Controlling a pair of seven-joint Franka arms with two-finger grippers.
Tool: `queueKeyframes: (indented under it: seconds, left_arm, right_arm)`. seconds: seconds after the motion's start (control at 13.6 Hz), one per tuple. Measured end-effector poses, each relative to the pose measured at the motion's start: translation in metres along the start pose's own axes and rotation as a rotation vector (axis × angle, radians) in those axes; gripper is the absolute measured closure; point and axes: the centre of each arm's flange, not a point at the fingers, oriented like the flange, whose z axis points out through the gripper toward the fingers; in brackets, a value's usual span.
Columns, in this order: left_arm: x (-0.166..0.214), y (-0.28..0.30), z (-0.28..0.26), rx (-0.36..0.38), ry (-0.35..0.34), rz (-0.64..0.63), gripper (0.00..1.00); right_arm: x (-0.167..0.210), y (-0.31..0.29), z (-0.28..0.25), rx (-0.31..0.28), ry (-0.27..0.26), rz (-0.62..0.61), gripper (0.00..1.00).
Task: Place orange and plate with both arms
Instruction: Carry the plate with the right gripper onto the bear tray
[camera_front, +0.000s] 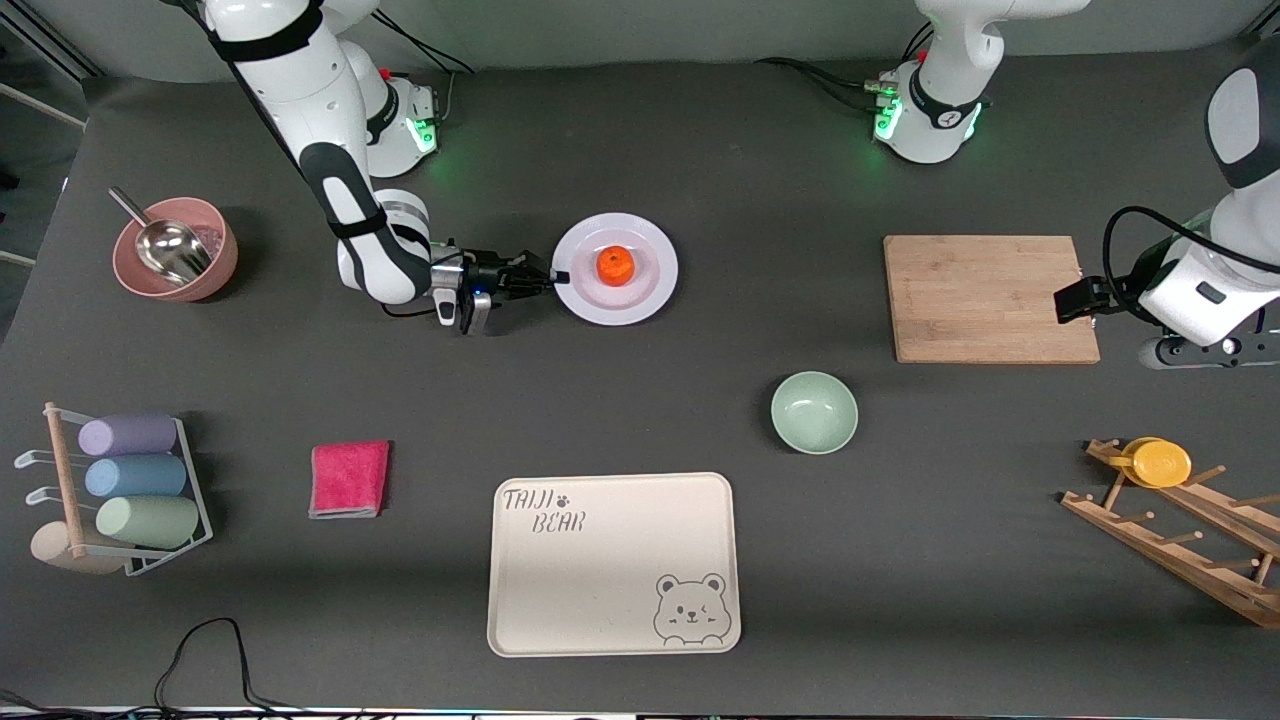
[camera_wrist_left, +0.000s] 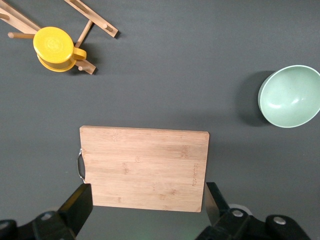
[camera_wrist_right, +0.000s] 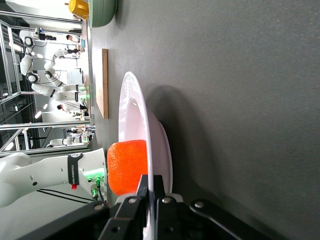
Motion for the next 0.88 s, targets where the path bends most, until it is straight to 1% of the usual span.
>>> queueKeyframes:
  seconds: [0.44, 0.52, 0.88]
  left_arm:
    - [0.000, -0.001, 0.000, 0.000, 0.001, -0.028, 0.00]
    - [0.001, -0.001, 0.000, 0.000, 0.010, -0.030, 0.00]
    - [0.011, -0.003, -0.011, -0.009, 0.102, -0.038, 0.00]
  right_arm:
    - [0.003, -0.005, 0.000, 0.007, 0.004, -0.009, 0.95]
    - [0.005, -0.007, -0.001, 0.009, 0.008, -0.011, 0.95]
    - [0.015, -0.016, -0.004, 0.006, 0.025, -0.009, 0.95]
